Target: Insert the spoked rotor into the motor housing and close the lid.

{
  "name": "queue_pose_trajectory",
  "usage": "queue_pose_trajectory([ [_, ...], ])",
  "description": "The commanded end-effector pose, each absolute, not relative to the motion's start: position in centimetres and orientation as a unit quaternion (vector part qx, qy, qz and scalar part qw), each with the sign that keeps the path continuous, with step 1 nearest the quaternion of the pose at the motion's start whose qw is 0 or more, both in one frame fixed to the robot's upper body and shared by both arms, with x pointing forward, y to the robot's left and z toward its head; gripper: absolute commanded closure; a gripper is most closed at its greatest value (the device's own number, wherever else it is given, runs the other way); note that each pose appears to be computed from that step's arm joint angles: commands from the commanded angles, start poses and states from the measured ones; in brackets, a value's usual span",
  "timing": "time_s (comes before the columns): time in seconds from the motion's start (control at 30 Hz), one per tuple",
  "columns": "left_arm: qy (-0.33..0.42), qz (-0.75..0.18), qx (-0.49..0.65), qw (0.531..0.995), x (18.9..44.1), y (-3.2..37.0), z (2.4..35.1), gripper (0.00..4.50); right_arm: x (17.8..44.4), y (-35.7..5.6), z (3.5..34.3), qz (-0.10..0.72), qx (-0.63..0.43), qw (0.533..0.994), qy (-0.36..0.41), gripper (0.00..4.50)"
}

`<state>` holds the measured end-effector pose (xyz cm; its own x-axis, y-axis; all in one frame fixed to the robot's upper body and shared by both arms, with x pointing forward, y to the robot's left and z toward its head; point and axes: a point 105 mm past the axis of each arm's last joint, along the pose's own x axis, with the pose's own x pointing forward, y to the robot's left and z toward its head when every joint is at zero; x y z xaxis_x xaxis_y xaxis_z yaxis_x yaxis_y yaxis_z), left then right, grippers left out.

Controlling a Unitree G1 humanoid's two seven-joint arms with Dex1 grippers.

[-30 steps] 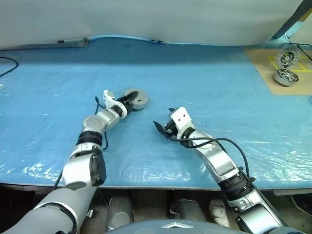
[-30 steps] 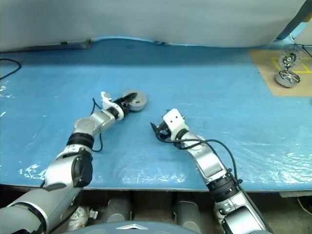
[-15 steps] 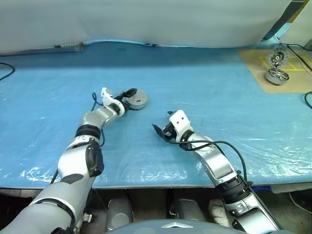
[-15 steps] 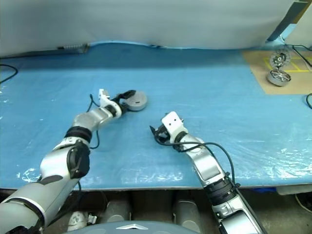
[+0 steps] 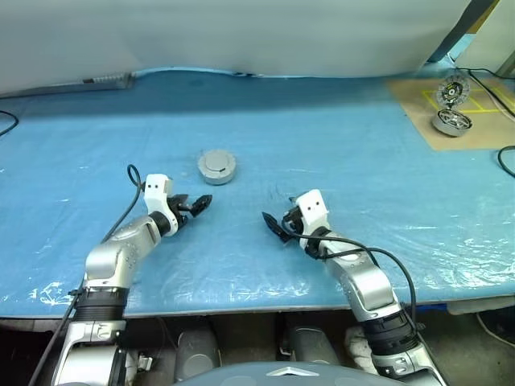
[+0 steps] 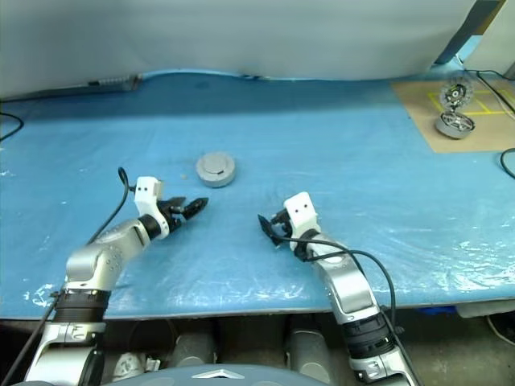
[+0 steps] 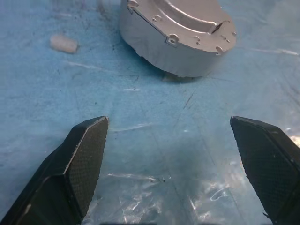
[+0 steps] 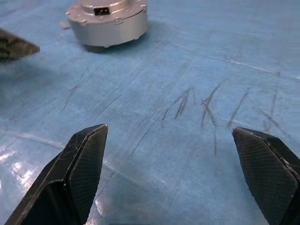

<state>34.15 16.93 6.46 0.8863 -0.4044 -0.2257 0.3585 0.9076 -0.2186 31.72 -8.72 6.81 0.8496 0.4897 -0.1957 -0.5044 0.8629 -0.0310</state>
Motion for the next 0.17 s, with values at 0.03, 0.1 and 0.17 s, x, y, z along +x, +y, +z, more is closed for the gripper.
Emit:
queue_pose_trajectory([
  [0.03, 0.07, -0.202, -0.031, 0.976, 34.13, 16.51, 8.32, 0.03, 31.66, -9.14, 9.04, 0.252, -0.023, 0.966, 0.045, 0.0],
  [0.1, 0.042, -0.215, 0.007, 0.976, 33.63, 16.11, 8.47, 0.03, 31.44, -9.15, 9.13, 0.252, -0.023, 0.967, 0.038, 0.0],
  [0.17, 0.023, -0.218, 0.022, 0.975, 33.37, 16.06, 8.41, 0.03, 31.49, -9.24, 9.29, 0.245, -0.027, 0.969, 0.028, 0.0],
])
